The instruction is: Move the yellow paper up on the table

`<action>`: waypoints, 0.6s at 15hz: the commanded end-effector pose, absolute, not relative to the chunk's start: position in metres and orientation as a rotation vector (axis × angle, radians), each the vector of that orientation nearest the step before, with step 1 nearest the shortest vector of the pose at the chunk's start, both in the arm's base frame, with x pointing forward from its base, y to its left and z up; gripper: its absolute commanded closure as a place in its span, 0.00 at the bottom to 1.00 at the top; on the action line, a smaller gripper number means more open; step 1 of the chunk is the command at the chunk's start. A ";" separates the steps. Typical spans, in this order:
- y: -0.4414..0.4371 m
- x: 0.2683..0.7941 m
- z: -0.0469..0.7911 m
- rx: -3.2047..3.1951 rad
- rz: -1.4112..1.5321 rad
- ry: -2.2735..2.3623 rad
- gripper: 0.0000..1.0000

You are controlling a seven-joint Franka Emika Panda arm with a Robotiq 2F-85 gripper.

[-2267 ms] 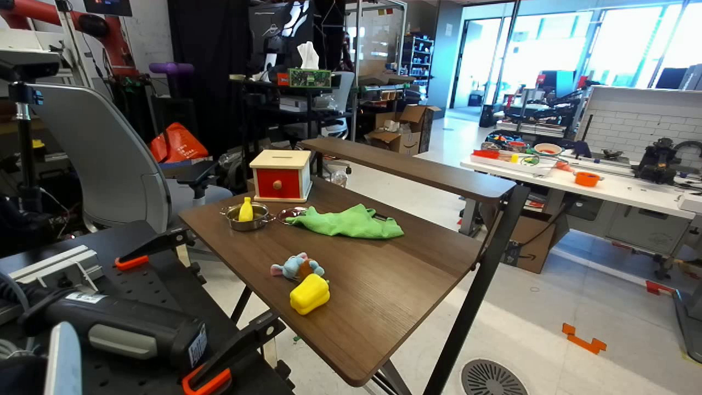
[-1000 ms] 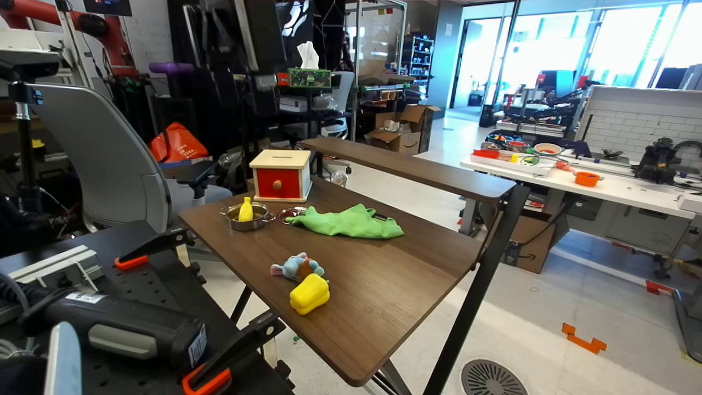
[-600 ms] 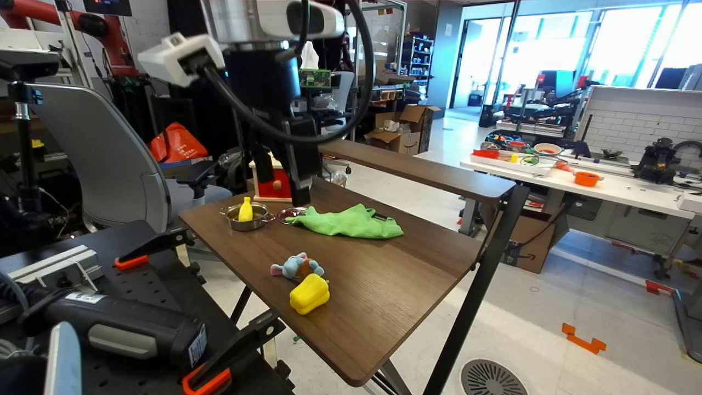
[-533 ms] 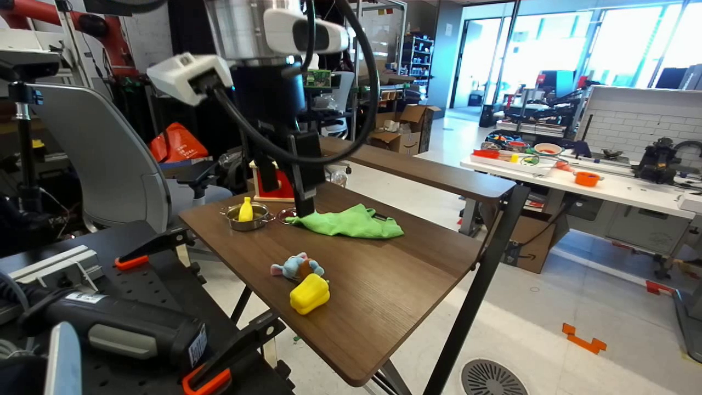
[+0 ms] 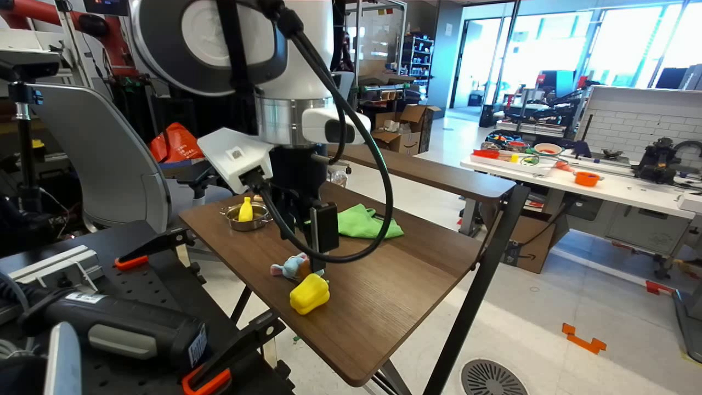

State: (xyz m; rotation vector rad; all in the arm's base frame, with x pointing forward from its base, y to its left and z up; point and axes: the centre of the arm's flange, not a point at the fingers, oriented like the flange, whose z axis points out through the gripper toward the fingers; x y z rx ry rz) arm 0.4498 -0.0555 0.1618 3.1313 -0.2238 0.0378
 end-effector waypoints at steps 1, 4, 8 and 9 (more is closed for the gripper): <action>-0.065 0.469 0.128 3.122 -0.010 -0.266 0.00; -0.068 0.473 0.108 3.108 -0.051 -0.286 0.00; -0.064 0.478 0.088 3.099 -0.101 -0.278 0.00; -0.063 0.478 0.084 3.099 -0.106 -0.275 0.00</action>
